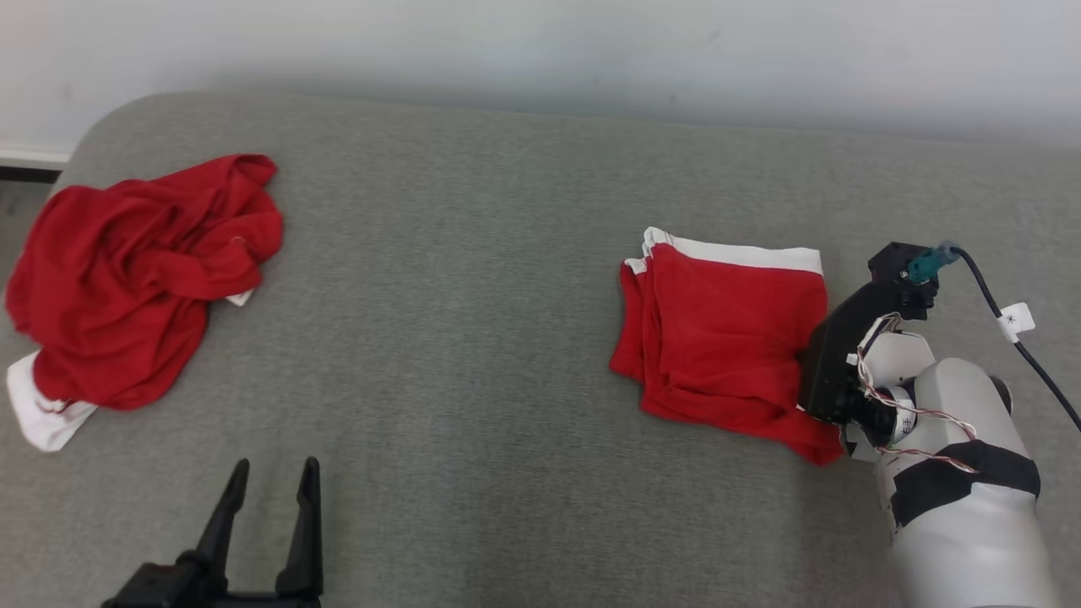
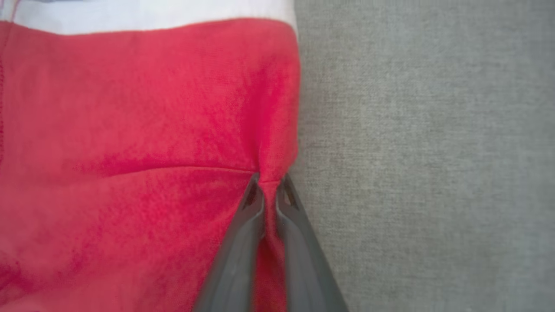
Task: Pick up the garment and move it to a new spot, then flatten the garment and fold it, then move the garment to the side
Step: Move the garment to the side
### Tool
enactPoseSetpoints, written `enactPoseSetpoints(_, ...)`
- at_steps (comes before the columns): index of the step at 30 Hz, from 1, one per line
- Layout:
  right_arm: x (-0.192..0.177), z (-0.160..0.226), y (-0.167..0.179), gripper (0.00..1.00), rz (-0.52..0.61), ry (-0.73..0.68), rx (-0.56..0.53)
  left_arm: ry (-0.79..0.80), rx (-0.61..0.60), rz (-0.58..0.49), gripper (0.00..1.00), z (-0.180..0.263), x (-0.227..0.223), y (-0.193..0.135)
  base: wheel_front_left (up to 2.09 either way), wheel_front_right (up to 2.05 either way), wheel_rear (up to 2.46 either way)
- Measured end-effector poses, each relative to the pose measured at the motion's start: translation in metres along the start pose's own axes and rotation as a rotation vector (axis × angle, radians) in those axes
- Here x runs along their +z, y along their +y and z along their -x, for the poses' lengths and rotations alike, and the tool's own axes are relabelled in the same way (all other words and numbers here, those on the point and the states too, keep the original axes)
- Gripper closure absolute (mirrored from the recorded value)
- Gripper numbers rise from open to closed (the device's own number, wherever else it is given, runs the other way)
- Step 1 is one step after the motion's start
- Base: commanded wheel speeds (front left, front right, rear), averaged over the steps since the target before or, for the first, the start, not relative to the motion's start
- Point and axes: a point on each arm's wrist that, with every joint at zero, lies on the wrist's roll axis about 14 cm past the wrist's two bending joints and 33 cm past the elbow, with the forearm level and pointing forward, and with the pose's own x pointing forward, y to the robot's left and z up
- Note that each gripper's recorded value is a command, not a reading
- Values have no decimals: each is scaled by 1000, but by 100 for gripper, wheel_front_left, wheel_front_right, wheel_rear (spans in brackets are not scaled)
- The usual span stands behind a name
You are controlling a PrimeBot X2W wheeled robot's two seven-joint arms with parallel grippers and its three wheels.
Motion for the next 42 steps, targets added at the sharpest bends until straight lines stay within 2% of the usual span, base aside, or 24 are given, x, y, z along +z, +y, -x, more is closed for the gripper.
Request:
enactPoseSetpoints(7, 6, 29, -58, 100, 102, -40, -125, -51, -62, -10, 0, -24, 14, -18, 0, 0, 0)
enactPoseSetpoints(14, 6, 77, -162, 100, 175, -53, -353, -85, -157, -31, 0, -51, 25, -41, 0, 0, 0)
enactPoseSetpoints(15, 6, 77, -162, 100, 175, -53, -353, -85, -157, -31, 0, -51, 25, -41, 0, 0, 0)
enactPoseSetpoints(16, 9, 86, -185, 100, 200, -69, -409, -76, -183, -41, 0, -58, 23, -47, 0, 0, 0)
enactPoseSetpoints(18, 12, 91, -201, 100, 233, -83, -453, -75, -210, -47, 0, -66, 23, -55, 0, 0, 0)
enactPoseSetpoints(26, 38, 102, -232, 100, 311, -197, -540, -62, -339, -67, 0, -94, 17, -91, 0, 0, 0)
enactPoseSetpoints(32, 47, 102, -254, 100, 373, -225, -606, -30, -455, -58, 0, -113, 0, -125, 0, 0, 0)
enactPoseSetpoints(41, 51, 107, -275, 100, 441, -266, -679, 32, -547, -19, 0, -128, -34, -155, 0, 0, 0)
enactPoseSetpoints(42, 50, 106, -275, 76, 446, -268, -679, 37, -554, -15, 0, -129, -36, -157, 0, 0, 0)
